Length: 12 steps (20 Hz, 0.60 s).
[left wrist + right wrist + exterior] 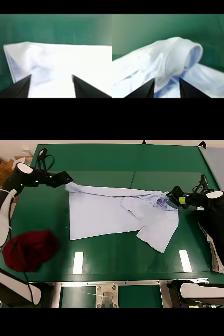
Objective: Fold the shirts.
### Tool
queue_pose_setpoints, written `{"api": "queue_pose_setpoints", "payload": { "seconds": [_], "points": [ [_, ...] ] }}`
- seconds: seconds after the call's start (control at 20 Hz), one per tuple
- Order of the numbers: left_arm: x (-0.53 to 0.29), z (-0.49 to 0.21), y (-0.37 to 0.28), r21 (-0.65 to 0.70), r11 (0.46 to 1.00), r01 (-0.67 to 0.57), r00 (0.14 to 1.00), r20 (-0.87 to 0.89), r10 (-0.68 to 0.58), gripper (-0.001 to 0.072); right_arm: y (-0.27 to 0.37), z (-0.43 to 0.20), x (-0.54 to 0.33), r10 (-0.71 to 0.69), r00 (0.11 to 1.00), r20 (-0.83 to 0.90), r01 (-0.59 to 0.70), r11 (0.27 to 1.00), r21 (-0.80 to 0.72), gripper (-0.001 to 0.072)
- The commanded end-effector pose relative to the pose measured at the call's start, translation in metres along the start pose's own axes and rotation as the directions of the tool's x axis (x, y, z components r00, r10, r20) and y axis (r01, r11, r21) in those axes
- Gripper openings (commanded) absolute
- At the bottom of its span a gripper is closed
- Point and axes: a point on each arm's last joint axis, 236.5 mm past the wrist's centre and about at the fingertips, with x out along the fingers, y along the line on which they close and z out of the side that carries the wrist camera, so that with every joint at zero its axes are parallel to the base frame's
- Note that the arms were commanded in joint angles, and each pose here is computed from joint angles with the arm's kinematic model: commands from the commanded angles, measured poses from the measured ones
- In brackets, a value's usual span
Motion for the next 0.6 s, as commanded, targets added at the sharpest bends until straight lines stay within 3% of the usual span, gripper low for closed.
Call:
{"api": "queue_pose_setpoints", "payload": {
  "seconds": [0.0,0.25,0.35,0.55],
  "points": [
    [-0.028,-0.012,0.007,-0.102,0.993,0.066,0.989,-0.128,-0.079,0.0607,-0.052,-0.002,-0.023,-0.101,0.985,-0.143,0.094,0.994,-0.055,0.0353],
    [-0.090,-0.081,0.033,-0.311,0.950,0.030,0.905,-0.395,-0.158,0.0604,-0.125,-0.037,-0.072,-0.164,0.937,-0.308,0.184,0.982,0.036,0.0347],
    [-0.094,-0.120,0.036,-0.353,0.935,-0.023,0.873,-0.463,-0.153,0.0486,-0.141,-0.054,-0.071,-0.160,0.928,-0.336,0.192,0.979,0.064,0.0341],
    [-0.097,-0.181,0.031,-0.407,0.911,-0.071,0.853,-0.498,-0.156,0.0487,-0.143,-0.068,-0.052,-0.108,0.934,-0.340,0.152,0.983,0.107,0.0341]
  ]
}}
